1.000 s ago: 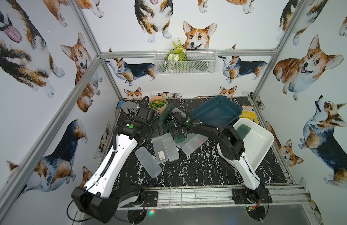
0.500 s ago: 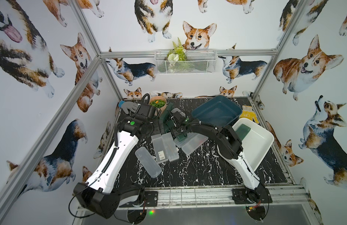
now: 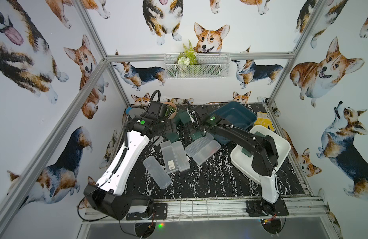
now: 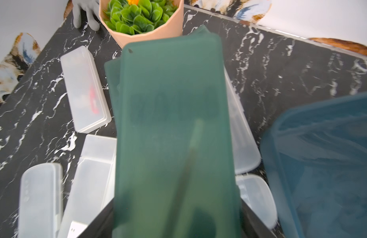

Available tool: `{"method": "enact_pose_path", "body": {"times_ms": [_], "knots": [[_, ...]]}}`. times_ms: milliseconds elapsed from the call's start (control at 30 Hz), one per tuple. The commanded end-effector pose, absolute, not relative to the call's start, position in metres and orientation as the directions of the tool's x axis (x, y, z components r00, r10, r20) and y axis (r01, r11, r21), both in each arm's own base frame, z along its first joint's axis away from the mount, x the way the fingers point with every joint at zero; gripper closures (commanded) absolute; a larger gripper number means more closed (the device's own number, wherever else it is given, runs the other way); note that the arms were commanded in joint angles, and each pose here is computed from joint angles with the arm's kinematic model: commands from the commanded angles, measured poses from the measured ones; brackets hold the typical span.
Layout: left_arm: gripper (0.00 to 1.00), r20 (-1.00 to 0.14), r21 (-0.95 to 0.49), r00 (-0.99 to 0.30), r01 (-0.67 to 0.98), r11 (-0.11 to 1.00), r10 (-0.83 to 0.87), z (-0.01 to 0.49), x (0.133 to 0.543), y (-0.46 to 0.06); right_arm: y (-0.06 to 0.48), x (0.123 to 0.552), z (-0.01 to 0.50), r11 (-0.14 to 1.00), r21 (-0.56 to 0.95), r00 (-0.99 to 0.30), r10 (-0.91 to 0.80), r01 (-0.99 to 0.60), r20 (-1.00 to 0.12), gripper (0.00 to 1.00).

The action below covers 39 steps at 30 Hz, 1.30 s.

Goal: Place the pencil cases by color into the storage box
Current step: Pick up the pencil case from the center of the board, then place the pencil case at the storage box.

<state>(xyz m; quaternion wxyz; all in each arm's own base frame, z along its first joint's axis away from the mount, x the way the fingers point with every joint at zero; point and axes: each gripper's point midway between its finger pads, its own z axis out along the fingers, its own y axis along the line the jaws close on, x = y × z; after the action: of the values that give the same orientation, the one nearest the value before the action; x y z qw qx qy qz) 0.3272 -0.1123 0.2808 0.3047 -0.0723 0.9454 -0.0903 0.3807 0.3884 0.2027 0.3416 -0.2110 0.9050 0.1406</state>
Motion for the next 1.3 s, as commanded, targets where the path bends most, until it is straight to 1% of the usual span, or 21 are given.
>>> {"method": "enact_pose_path", "body": {"times_ms": [0, 167, 233, 267, 367, 467, 567, 700, 867, 1067, 1267], "knots": [[0.05, -0.596, -0.264, -0.780, -0.034, 0.964, -0.191, 0.297, 0.340, -0.124, 0.351, 0.376, 0.230, 0.907, 0.132, -0.695, -0.206, -0.399, -0.689, 0.47], [0.05, -0.610, -0.326, -0.771, 0.033, 0.945, -0.184, 0.310, 0.355, -0.145, 0.266, 0.371, 0.255, 0.961, 0.169, -0.726, -0.047, -0.221, -0.687, 0.48], [0.04, -0.620, -0.327, -0.772, 0.088, 0.941, -0.143, 0.311, 0.359, -0.157, 0.219, 0.364, 0.255, 0.980, 0.178, -0.743, 0.054, -0.088, -0.667, 0.49], [0.04, -0.625, -0.318, -0.772, 0.112, 0.942, -0.119, 0.311, 0.360, -0.163, 0.204, 0.361, 0.254, 0.983, 0.177, -0.749, 0.084, -0.046, -0.658, 0.49], [0.04, -0.643, -0.289, -0.765, 0.202, 0.936, -0.033, 0.310, 0.359, -0.189, 0.144, 0.347, 0.238, 0.981, 0.143, -0.759, 0.194, 0.133, -0.622, 0.49], [0.04, -0.667, -0.264, -0.742, 0.312, 0.913, 0.060, 0.309, 0.352, -0.221, 0.106, 0.335, 0.222, 0.957, 0.132, -0.760, 0.285, 0.257, -0.584, 0.49], [0.04, -0.693, -0.229, -0.704, 0.418, 0.879, 0.154, 0.310, 0.340, -0.252, 0.063, 0.318, 0.198, 0.892, 0.159, -0.729, 0.439, 0.423, -0.526, 0.49], [0.04, -0.735, -0.203, -0.627, 0.566, 0.799, 0.258, 0.316, 0.315, -0.294, 0.032, 0.300, 0.179, 0.825, 0.179, -0.681, 0.548, 0.536, -0.485, 0.49], [0.04, -0.753, -0.186, -0.562, 0.680, 0.710, 0.341, 0.313, 0.286, -0.324, 0.009, 0.282, 0.167, 0.778, 0.146, -0.651, 0.599, 0.612, -0.465, 0.47], [0.04, -0.751, -0.189, -0.539, 0.730, 0.657, 0.382, 0.304, 0.265, -0.341, -0.004, 0.270, 0.150, 0.719, 0.161, -0.606, 0.667, 0.676, -0.433, 0.47], [0.04, -0.737, -0.195, -0.541, 0.744, 0.639, 0.405, 0.291, 0.253, -0.346, -0.007, 0.269, 0.138, 0.708, 0.153, -0.610, 0.682, 0.689, -0.404, 0.46]]}}
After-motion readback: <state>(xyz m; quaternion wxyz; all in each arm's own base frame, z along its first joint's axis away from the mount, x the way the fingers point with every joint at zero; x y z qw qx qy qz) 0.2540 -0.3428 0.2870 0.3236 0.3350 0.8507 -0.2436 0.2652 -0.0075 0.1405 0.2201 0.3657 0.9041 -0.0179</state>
